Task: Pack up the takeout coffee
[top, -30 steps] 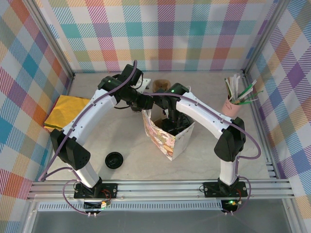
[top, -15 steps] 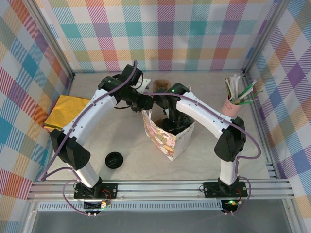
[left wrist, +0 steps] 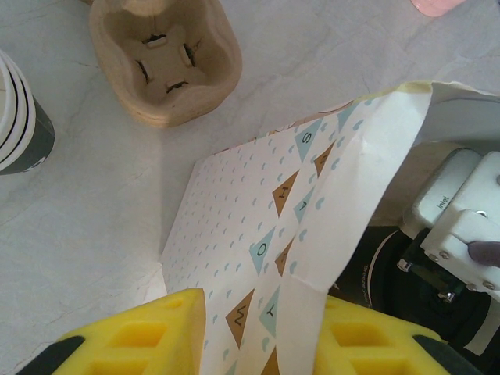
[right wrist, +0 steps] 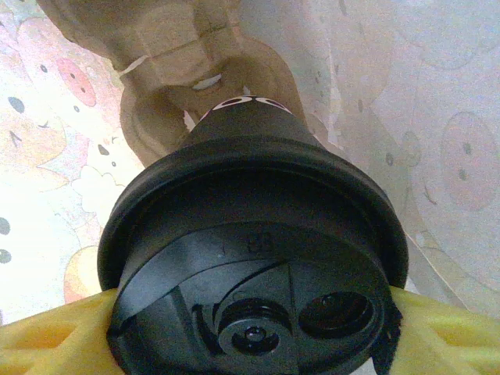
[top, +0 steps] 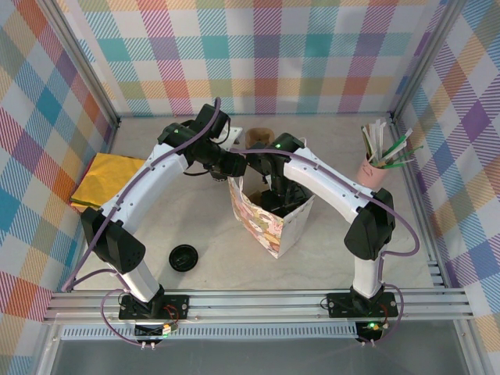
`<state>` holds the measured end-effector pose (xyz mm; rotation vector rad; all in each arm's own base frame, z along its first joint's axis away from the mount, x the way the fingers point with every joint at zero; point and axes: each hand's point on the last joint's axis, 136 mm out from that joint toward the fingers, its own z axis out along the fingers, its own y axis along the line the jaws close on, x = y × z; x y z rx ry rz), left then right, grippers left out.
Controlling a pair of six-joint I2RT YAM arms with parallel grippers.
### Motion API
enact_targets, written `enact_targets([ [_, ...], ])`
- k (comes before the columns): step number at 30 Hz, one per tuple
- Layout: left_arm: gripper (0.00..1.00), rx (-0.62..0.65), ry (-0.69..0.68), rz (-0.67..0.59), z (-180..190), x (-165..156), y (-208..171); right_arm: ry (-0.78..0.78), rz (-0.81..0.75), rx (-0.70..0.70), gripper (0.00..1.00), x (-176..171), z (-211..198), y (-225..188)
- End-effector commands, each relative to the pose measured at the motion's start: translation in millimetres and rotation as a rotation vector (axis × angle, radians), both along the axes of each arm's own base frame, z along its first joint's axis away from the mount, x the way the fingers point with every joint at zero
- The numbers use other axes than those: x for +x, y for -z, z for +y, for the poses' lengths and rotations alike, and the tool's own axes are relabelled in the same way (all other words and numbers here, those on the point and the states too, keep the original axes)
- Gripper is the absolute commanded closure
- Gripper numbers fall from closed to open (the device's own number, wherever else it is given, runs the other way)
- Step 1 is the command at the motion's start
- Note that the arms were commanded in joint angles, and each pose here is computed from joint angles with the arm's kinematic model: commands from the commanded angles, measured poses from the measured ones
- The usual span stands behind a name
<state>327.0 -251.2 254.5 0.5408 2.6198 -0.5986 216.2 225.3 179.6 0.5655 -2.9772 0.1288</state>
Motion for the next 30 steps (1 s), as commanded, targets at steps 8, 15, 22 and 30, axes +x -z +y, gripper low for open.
enact_targets([
  [8, 0.66, 0.009, -0.003, 0.012, 3.8, -10.8, -0.3, -0.009, 0.053, -0.064, 0.29, -7.9, -17.3, -13.6],
  [15, 0.66, 0.012, -0.008, 0.009, 5.1, -10.2, -0.7, -0.014, 0.054, -0.057, 0.29, -4.9, -13.7, -13.6],
  [22, 0.66, 0.011, -0.006, 0.012, 4.5, -10.2, 0.2, -0.015, 0.064, -0.045, 0.29, -6.5, -11.4, -13.1],
  [30, 0.66, 0.010, -0.005, 0.017, 3.5, -10.3, 0.9, -0.022, 0.078, -0.048, 0.29, -9.9, -10.2, -12.0],
])
